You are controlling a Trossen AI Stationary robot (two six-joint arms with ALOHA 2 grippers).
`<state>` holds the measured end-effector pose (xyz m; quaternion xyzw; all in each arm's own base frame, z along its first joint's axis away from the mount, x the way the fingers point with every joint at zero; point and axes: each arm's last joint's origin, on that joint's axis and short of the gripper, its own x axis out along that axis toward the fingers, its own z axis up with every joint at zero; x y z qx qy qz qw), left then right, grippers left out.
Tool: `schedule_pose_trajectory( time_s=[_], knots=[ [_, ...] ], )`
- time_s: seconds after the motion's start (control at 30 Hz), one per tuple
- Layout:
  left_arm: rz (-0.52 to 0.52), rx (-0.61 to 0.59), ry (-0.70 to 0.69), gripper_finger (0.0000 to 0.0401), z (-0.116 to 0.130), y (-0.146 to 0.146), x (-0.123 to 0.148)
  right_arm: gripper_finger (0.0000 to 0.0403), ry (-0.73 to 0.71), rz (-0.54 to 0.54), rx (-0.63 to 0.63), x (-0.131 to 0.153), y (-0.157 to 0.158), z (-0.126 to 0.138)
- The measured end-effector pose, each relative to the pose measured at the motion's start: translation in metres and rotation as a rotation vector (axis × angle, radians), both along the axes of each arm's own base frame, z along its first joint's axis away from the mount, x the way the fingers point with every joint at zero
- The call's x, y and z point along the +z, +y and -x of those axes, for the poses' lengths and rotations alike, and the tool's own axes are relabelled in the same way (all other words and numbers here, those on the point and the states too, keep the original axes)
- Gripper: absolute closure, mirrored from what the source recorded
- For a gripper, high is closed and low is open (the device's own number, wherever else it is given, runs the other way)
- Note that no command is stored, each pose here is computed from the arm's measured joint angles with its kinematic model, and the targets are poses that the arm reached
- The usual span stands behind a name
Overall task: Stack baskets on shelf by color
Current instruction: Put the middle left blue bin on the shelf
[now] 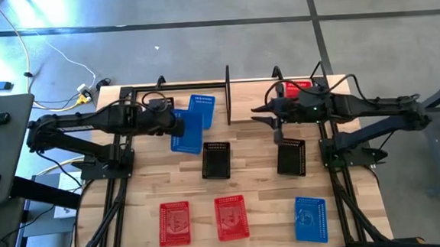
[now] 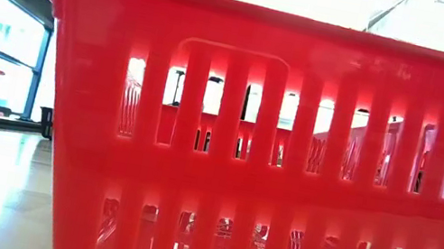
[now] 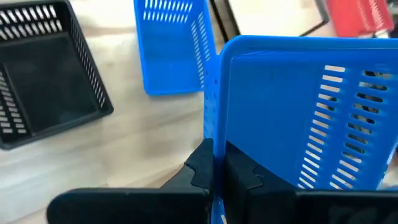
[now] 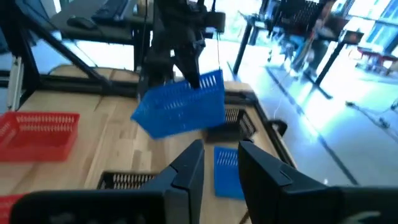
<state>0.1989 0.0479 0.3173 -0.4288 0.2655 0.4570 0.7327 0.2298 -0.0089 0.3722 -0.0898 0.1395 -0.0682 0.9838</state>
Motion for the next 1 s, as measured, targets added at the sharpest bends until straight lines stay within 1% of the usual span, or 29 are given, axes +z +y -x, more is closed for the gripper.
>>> schedule_pose_trajectory(
  time_s=[0.13,0.27,0.37,0.5,0.6,0.8,1.0],
  knots=[
    [-0.013,0.029,-0.001,0.0400,-0.007,0.002,0.003,0.0299,-0.009,0.048,0.025,-0.003,0.003,-0.012],
    [-0.022,0.037,0.017,0.0400,-0.020,0.005,0.005,0.0284,-0.011,0.076,0.045,-0.008,0.006,-0.024],
    [-0.040,0.042,0.031,0.0401,-0.033,0.008,0.006,0.0281,-0.012,0.101,0.060,-0.014,0.008,-0.036],
    [-0.094,0.058,0.065,0.0401,-0.048,0.012,0.007,0.0281,-0.009,0.163,0.095,-0.021,0.014,-0.049],
    [-0.104,0.061,0.091,0.0401,-0.058,0.015,0.004,0.0281,0.007,0.196,0.109,-0.028,0.016,-0.058],
    [-0.093,0.078,0.142,0.0401,-0.070,0.021,-0.010,0.0281,0.040,0.201,0.115,-0.049,0.018,-0.082],
    [-0.086,0.101,0.164,0.0401,-0.077,0.023,-0.019,0.0281,0.082,0.205,0.149,-0.074,0.028,-0.104]
  ],
)
